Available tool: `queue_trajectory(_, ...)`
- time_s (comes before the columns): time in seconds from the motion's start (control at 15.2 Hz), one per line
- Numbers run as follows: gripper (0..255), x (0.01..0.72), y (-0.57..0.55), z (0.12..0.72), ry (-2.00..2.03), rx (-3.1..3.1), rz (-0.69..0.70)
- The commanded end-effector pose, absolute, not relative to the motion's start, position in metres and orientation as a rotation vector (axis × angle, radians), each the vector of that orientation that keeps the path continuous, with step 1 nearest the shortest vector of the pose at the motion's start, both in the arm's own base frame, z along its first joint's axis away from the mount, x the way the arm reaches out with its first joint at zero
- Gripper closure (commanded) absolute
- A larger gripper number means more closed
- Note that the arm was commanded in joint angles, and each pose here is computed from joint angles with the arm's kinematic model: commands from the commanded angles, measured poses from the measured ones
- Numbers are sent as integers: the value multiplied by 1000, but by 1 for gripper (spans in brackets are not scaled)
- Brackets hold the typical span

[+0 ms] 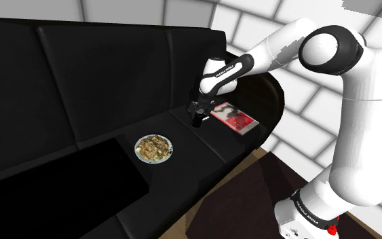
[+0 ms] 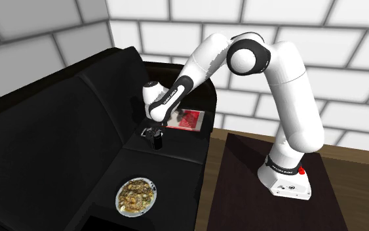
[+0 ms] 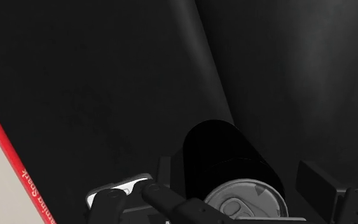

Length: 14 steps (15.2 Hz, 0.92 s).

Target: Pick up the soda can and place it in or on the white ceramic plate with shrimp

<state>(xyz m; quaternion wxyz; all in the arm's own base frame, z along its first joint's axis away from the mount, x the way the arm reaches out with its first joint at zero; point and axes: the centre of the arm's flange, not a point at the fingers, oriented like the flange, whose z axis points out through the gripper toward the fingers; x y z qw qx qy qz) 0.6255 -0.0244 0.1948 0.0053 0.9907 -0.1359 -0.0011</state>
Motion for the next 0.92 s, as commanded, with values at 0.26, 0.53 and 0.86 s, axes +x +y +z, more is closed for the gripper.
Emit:
queue_trajectory(0.26, 255, 626, -24, 194, -426, 3102, -3)
queue_trajectory(0.53, 255, 626, -25, 194, -426, 3102, -3)
queue_trajectory(0.86, 255, 626, -24, 194, -426, 3102, -3)
